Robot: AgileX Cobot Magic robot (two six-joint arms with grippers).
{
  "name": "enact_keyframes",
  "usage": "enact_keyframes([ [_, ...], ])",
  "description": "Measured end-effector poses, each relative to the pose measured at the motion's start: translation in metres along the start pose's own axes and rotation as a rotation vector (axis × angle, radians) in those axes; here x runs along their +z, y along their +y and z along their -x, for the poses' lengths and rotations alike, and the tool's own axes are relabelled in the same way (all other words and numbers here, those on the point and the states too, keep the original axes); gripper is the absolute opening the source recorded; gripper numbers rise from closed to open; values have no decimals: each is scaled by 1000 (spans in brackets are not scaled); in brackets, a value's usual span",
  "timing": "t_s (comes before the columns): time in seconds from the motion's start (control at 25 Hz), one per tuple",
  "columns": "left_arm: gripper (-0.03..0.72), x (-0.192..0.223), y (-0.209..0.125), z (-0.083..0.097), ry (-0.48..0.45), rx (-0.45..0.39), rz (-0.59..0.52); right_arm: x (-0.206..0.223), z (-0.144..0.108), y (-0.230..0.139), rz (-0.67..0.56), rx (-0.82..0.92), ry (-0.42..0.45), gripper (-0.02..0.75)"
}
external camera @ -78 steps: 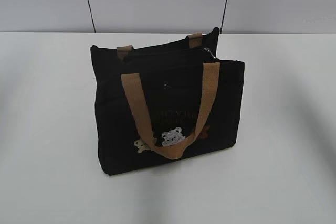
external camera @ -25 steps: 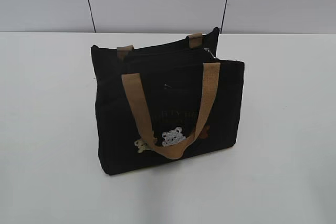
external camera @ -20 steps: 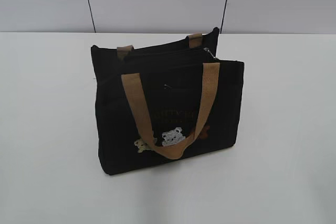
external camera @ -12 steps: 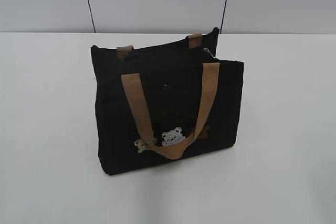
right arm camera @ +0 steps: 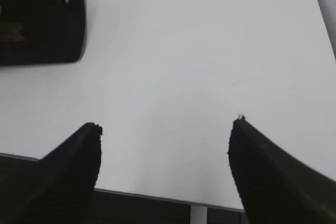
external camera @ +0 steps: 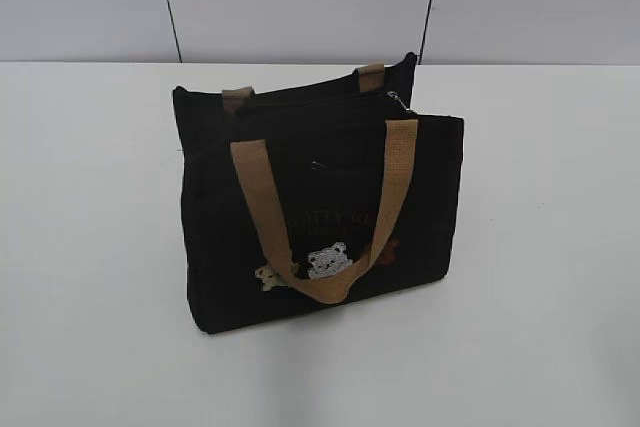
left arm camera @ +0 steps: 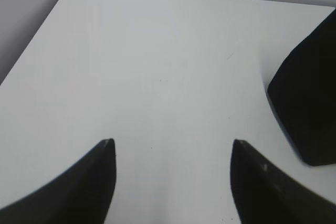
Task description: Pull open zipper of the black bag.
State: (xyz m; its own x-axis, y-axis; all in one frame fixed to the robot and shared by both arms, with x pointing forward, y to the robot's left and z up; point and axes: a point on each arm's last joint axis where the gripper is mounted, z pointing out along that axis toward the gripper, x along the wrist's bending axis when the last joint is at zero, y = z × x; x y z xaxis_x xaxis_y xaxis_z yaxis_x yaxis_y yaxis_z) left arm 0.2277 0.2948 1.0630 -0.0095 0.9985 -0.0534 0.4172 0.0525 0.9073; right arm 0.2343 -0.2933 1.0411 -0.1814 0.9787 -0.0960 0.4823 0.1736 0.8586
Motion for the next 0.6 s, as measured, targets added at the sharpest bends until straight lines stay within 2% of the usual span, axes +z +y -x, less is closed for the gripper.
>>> enact_keyframes([
  [0.6,510,0,0,0,1,1,0,0,-1,0,0,21,-7,575],
])
